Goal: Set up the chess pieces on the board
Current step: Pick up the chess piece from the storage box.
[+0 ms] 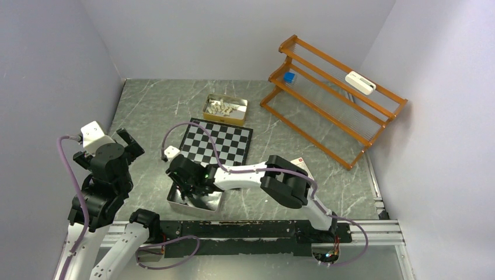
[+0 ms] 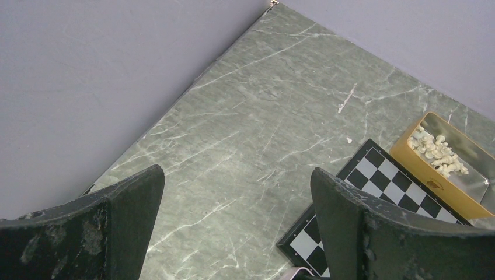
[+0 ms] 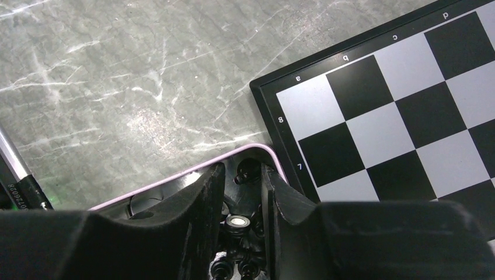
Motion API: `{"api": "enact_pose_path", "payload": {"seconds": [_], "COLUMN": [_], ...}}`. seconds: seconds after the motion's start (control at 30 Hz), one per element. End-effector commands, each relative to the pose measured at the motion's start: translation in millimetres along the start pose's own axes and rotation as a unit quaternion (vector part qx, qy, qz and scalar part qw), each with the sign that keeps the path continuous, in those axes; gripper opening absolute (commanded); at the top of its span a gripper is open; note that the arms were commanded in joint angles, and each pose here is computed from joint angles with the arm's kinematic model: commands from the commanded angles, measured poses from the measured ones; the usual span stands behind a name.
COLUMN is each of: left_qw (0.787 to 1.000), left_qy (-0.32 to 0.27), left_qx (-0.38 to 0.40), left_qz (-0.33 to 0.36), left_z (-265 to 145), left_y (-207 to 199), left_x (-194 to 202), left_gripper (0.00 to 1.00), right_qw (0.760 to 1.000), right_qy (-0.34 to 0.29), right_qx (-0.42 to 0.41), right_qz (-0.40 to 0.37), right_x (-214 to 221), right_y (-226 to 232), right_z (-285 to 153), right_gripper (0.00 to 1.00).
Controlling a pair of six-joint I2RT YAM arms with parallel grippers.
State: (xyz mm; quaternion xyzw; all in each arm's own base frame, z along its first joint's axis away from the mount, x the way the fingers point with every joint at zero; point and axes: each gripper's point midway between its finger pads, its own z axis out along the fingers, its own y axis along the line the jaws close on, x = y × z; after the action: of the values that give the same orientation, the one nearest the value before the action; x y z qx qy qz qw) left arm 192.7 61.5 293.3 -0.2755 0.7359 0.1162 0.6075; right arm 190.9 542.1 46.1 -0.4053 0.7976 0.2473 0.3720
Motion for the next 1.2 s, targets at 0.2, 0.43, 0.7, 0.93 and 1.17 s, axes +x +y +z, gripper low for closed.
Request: {"api": "enact_pose_path", "payload": {"seconds": [0.2, 0.43, 0.7, 0.93, 1.17], "left_qw": [1.0, 1.0, 1.0, 1.0, 1.0], "left_qy": [-0.009, -0.007, -0.006, -0.004, -0.004], "left_qx": [-0.005, -0.006, -0.006, -0.006, -0.003], "left_qz": [-0.009, -0.011, -0.011, -0.009, -0.009], "left_z": [-1.9, -1.5, -1.2, -0.4, -0.5], "left_y": [1.2, 1.2, 0.7, -0.4, -1.3], "left_x": [-8.1, -7.2, -7.0, -5.7, -6.0], "left_gripper": [1.0, 1.0, 1.0, 1.0, 1.0], "right_qw": [0.999, 0.999, 0.999, 0.998, 0.997], "right_qy": [-0.011, -0.016, -0.026, -0.035, -0.035], "right_qx": [0.035, 0.029, 0.029, 0.043, 0.06], "right_qz": [-0.006, 0.0, 0.018, 0.024, 0.035], "right_x": [8.4, 7.8, 2.7, -2.6, 1.2], "right_y": [-10.0, -8.0, -6.8, -10.1, -15.9], "right_z": [5.6, 4.9, 4.4, 4.6, 2.7], "right_gripper": [0.29, 0.23, 0.29, 0.28, 0.17]}}
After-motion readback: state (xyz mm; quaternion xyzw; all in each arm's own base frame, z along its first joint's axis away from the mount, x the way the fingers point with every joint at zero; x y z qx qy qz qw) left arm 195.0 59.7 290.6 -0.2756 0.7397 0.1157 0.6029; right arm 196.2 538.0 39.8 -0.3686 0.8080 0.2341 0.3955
